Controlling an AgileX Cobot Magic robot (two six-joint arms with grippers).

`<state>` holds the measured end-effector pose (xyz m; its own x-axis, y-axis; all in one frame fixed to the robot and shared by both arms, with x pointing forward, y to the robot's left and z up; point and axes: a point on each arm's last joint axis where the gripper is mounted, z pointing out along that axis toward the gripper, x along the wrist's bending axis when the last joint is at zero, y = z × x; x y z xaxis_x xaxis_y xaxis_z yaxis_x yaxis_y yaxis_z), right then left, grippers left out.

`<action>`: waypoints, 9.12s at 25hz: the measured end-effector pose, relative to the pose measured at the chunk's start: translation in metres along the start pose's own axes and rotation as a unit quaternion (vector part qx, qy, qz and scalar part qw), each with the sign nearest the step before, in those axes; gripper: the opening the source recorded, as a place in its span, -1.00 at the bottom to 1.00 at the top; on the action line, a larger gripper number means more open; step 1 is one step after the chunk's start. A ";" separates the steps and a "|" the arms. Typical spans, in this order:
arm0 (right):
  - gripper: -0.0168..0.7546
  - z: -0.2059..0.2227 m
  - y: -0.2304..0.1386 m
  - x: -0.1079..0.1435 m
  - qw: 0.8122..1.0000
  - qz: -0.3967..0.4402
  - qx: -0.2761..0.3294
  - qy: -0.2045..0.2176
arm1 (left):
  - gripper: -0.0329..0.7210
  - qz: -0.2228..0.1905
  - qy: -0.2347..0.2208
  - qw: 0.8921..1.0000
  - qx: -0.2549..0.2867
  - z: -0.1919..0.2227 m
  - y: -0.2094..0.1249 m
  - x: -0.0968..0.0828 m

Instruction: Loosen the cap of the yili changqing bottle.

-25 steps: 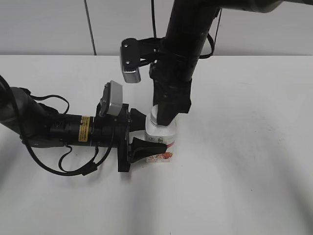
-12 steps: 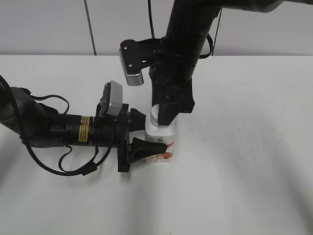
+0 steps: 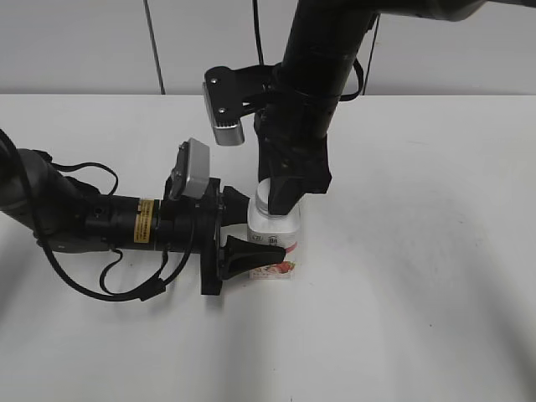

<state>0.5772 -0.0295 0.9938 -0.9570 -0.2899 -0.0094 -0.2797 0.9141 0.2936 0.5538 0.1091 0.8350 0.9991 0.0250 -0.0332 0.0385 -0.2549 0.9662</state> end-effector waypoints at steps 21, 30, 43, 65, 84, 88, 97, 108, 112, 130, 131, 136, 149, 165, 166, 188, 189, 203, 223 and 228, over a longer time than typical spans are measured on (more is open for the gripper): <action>0.05 -0.006 0.001 0.002 0.995 -0.099 0.002 -0.007 | 0.26 0.001 -0.006 1.000 0.002 0.000 0.000 -0.001; 0.05 -0.033 0.008 0.009 0.996 -0.082 -0.014 -0.035 | 0.26 0.003 -0.010 1.000 0.003 0.000 -0.001 -0.002; 0.05 -0.054 0.006 0.013 0.968 0.240 -0.006 -0.067 | 0.26 0.003 -0.011 1.000 0.003 0.000 -0.001 -0.002; 0.05 -0.027 -0.161 0.012 0.748 0.659 -0.003 -0.077 | 0.26 0.002 -0.012 1.000 0.004 0.000 -0.001 -0.002; 0.05 0.024 -0.228 0.047 0.635 0.755 -0.027 -0.161 | 0.26 0.000 -0.012 1.000 0.004 0.000 -0.001 -0.002; 0.05 0.027 -0.237 0.054 0.619 0.768 -0.023 -0.160 | 0.26 0.000 -0.012 1.000 0.004 0.000 -0.001 -0.002; 0.05 0.027 -0.239 0.055 0.617 0.770 -0.022 -0.161 | 0.26 -0.001 -0.012 1.000 0.004 0.000 -0.001 -0.002; 0.56 0.028 -0.239 0.057 0.601 0.785 -0.019 -0.151 | 0.26 -0.003 -0.009 1.000 0.002 0.000 0.000 -0.002; 0.50 0.025 -0.237 0.057 0.598 0.788 -0.017 -0.143 | 0.26 -0.003 -0.009 1.000 0.002 0.000 0.000 -0.002; 0.48 -0.033 -0.217 0.063 0.603 0.772 -0.070 -0.190 | 0.71 0.011 -0.023 1.000 0.007 -0.001 0.004 -0.004; 0.48 -0.037 -0.215 0.064 0.603 0.770 -0.073 -0.193 | 0.71 0.016 -0.024 1.000 0.007 -0.001 0.007 -0.004; 0.48 -0.050 -0.210 0.067 0.604 0.765 -0.087 -0.206 | 0.70 0.032 -0.020 0.999 0.002 -0.004 0.019 -0.003; 0.48 -0.074 -0.199 0.074 0.608 0.760 -0.099 -0.206 | 0.65 0.054 -0.025 0.998 -0.003 -0.012 0.049 -0.005; 0.48 -0.100 -0.190 0.070 0.622 0.753 -0.098 -0.193 | 0.65 0.066 -0.045 0.997 0.006 -0.023 0.086 -0.013; 0.48 -0.100 -0.190 0.070 0.622 0.753 -0.098 -0.192 | 0.65 0.058 -0.043 0.997 0.005 -0.025 0.091 -0.013; 0.48 -0.162 -0.167 0.065 0.642 0.735 -0.118 -0.182 | 0.64 -0.023 0.426 0.892 0.150 -0.121 0.200 -0.002; 0.48 -0.162 -0.166 0.066 0.643 0.736 -0.114 -0.177 | 0.64 -0.030 0.464 0.872 0.152 -0.129 0.198 0.003; 0.48 -0.161 -0.165 0.073 0.650 0.741 -0.090 -0.145 | 0.64 -0.247 0.650 0.660 0.283 -0.184 0.146 0.019; 0.48 -0.162 -0.168 0.074 0.625 0.761 -0.079 -0.155 | 0.64 -0.499 0.486 0.613 0.373 -0.202 0.184 0.024; 0.48 -0.162 -0.170 0.075 0.617 0.767 -0.071 -0.162 | 0.64 -0.501 0.484 0.615 0.370 -0.202 0.185 0.023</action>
<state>0.5656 -0.2524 1.0984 -0.0601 0.9782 0.1989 0.9612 0.0030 0.2757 0.5807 0.2576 1.0646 0.0057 1.0000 -0.0035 0.9813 -0.0050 0.1922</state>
